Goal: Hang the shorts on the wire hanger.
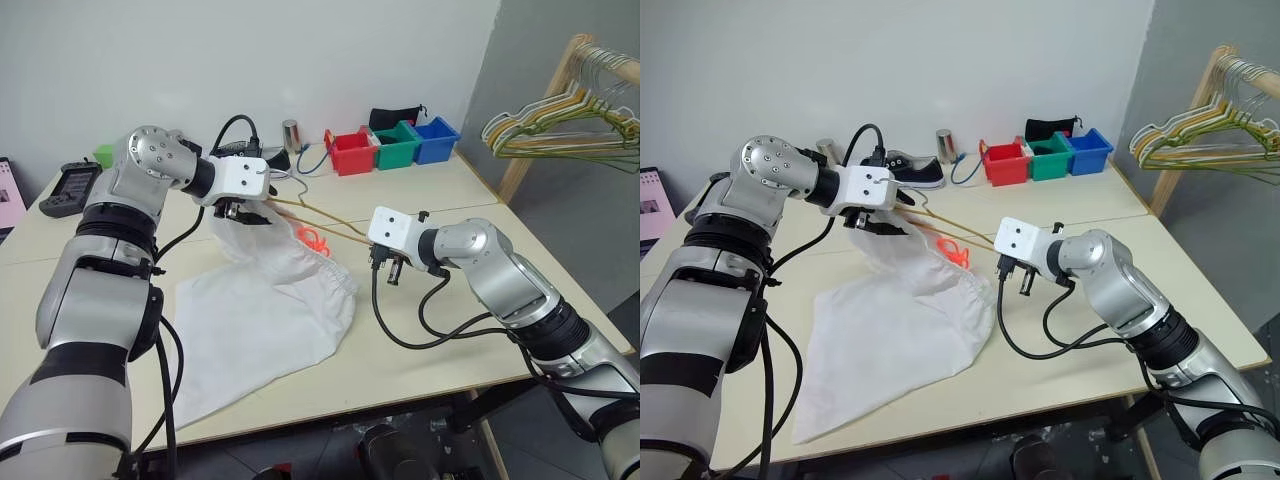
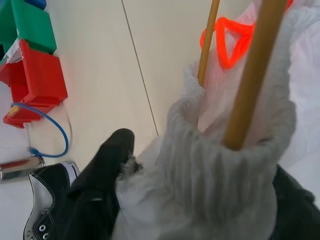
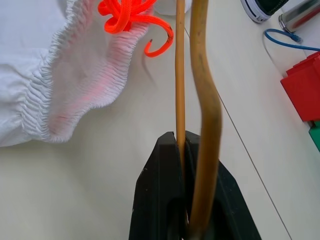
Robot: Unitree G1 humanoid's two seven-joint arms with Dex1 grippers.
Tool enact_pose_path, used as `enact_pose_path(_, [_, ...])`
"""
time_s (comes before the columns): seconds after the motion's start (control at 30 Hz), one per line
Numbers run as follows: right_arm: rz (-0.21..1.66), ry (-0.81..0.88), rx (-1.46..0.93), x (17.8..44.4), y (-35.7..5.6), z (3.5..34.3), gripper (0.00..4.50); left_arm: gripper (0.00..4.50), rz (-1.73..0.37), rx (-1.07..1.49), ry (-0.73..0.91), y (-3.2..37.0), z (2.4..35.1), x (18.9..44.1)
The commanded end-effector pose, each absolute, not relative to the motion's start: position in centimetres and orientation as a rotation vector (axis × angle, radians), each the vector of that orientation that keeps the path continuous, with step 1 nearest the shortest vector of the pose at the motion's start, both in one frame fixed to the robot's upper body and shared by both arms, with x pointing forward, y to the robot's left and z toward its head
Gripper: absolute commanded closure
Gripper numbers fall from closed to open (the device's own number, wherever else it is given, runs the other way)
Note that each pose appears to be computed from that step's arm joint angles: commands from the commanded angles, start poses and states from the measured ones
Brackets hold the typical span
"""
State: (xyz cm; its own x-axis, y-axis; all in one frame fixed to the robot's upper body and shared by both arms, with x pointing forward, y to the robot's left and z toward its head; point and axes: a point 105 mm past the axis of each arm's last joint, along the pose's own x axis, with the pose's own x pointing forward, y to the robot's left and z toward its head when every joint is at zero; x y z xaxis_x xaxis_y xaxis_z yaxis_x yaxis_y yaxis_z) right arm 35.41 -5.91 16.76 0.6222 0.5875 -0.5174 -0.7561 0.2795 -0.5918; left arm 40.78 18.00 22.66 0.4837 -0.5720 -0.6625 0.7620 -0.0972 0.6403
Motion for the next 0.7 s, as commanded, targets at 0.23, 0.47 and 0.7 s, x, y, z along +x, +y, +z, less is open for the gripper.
enact_pose_path(0.23, [0.923,0.101,-0.907,35.02,-5.07,19.62,4.5,3.8,-1.139,1.221,0.134,17.16,24.0,40.71])
enact_pose_path(0.47, [0.915,0.105,-0.904,35.38,-5.5,19.88,4.5,4.49,-1.151,1.222,0.142,17.21,23.97,40.55])
enact_pose_path(0.7, [0.932,0.105,-0.905,35.58,-5.55,20.12,4.5,4.49,-1.139,1.209,0.14,17.35,23.95,40.6])
